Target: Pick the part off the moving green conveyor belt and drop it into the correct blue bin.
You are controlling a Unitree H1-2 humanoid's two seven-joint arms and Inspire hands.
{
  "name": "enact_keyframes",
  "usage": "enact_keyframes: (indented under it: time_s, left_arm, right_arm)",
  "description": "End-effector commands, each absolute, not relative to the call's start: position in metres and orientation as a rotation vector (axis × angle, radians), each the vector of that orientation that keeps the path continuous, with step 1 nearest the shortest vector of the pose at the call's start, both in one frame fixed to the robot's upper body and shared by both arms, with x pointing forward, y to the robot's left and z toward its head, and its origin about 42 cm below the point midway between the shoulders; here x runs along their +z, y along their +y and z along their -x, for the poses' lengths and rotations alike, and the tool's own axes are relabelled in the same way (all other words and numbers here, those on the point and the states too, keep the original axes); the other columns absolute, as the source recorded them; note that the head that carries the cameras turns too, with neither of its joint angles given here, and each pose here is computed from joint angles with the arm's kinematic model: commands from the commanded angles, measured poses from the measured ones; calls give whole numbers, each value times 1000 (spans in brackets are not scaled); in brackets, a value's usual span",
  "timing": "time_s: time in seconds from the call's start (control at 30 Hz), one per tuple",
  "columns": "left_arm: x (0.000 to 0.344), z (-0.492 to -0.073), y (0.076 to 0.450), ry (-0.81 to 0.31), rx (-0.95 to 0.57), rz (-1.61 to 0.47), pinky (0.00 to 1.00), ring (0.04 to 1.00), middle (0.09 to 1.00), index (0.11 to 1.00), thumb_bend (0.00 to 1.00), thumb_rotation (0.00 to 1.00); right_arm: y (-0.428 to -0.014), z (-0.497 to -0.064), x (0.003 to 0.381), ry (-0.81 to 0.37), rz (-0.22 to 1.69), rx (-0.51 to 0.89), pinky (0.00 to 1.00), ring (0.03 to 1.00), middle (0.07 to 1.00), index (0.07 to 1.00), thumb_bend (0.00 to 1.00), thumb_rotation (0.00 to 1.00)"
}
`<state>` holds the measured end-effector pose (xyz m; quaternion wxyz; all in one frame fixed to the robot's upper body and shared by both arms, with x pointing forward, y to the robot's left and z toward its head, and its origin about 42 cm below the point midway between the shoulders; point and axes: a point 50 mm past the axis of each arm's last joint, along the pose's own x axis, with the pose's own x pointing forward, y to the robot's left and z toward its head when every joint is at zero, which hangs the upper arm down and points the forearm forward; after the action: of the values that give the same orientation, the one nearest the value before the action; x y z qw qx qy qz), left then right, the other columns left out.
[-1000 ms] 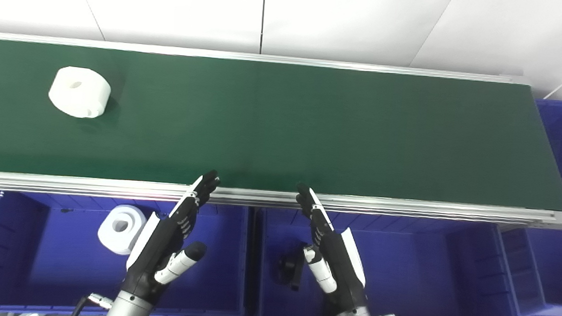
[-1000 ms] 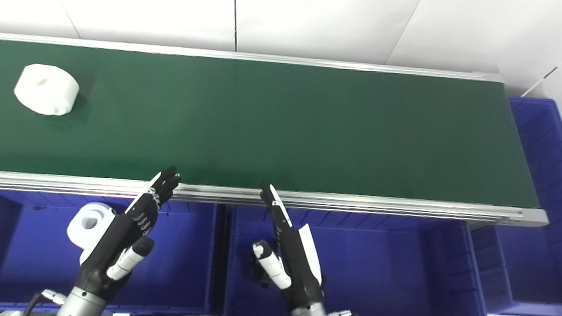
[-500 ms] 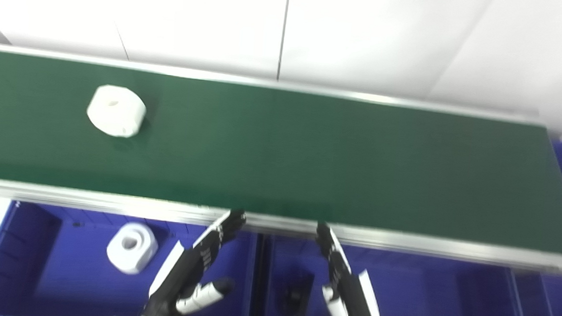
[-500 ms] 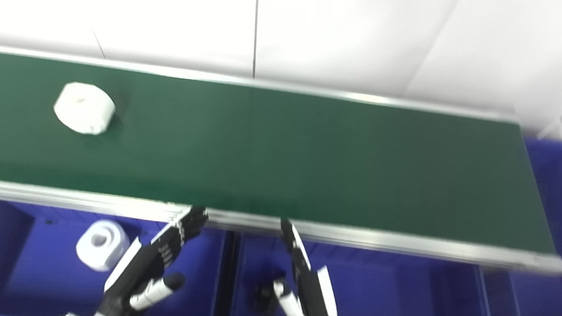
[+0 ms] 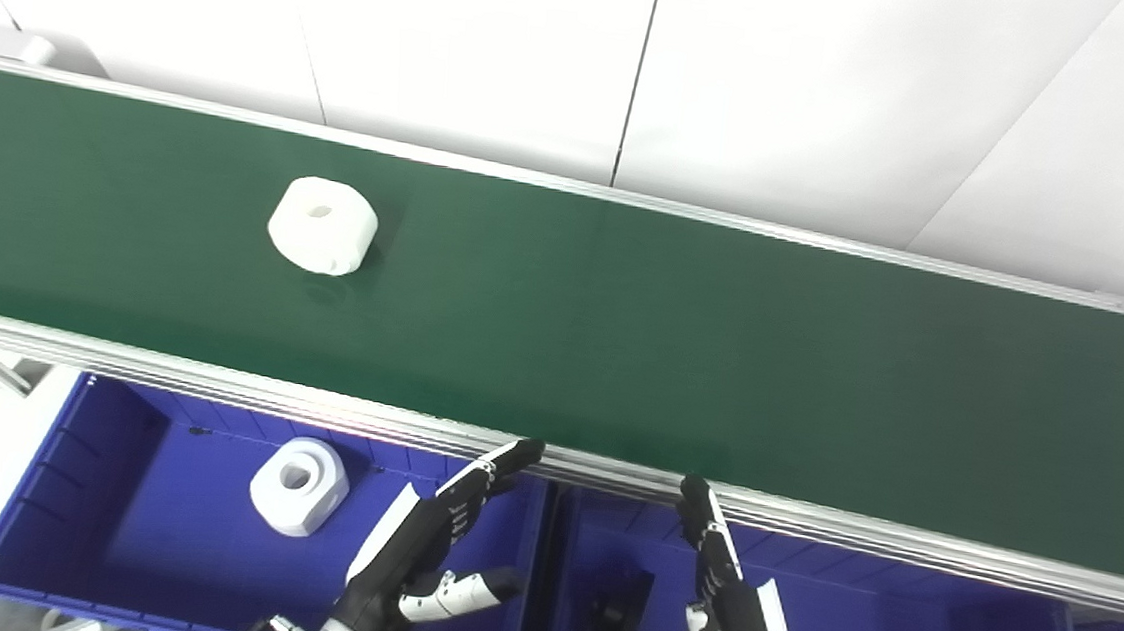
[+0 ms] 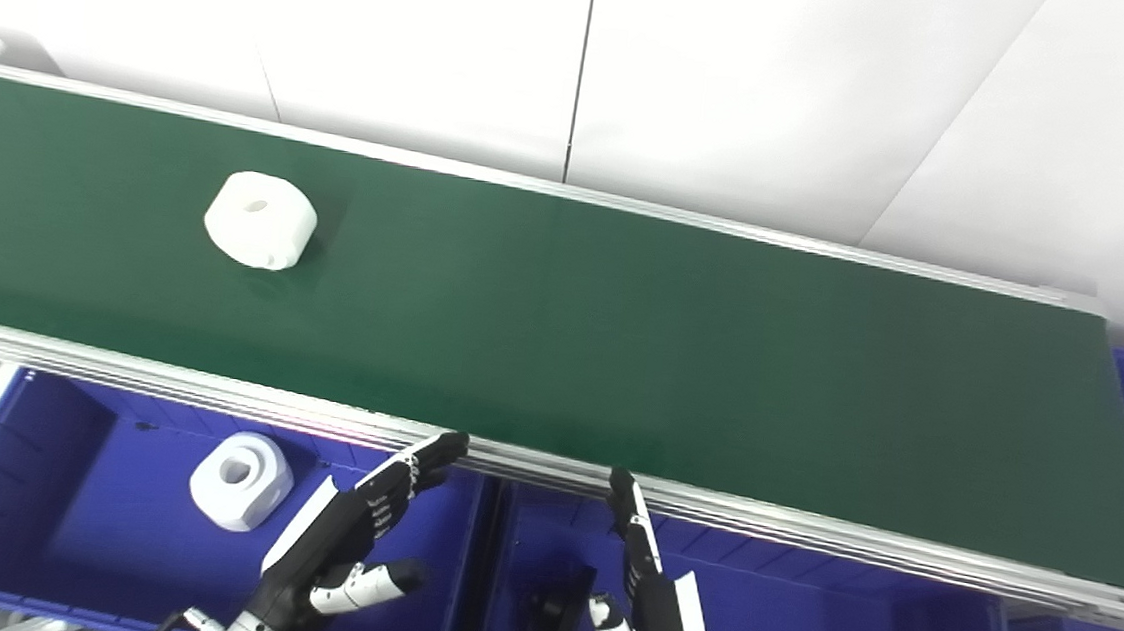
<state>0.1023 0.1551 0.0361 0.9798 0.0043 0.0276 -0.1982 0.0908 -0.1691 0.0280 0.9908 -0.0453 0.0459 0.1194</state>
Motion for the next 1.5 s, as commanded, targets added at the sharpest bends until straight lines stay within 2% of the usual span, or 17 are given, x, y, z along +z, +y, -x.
enact_keyframes:
  time_s: [0.0, 0.57, 0.8, 1.17, 1.37, 1.47]
  left_arm:
    - [42, -106, 152, 9, -410, -10, 925, 952, 912, 886, 804, 659]
    - [30, -109, 150, 24, -424, -29, 860, 920, 897, 858, 824, 627]
    - [25, -110, 151, 25, -433, -38, 848, 910, 891, 863, 796, 616]
    - [23, -111, 154, 29, -432, -52, 820, 900, 883, 849, 806, 626]
    - [26, -111, 156, 25, -436, -42, 822, 903, 888, 852, 813, 611]
    - [40, -110, 155, -30, -464, -23, 834, 909, 896, 861, 831, 569]
  right_arm:
    - [-167, -94, 36, 12, 83, 251, 977, 964, 977, 995, 906, 1000]
    - [-168, -97, 23, 37, 85, 252, 960, 950, 965, 985, 892, 1000]
    - [-168, -97, 16, 57, 90, 256, 988, 952, 958, 969, 901, 1000]
    - [-164, -100, 16, 54, 85, 261, 999, 934, 949, 965, 901, 1000]
    - [-163, -99, 18, 49, 80, 266, 1000, 943, 954, 965, 906, 1000]
    - [-163, -97, 20, 43, 76, 267, 997, 941, 954, 963, 896, 1000]
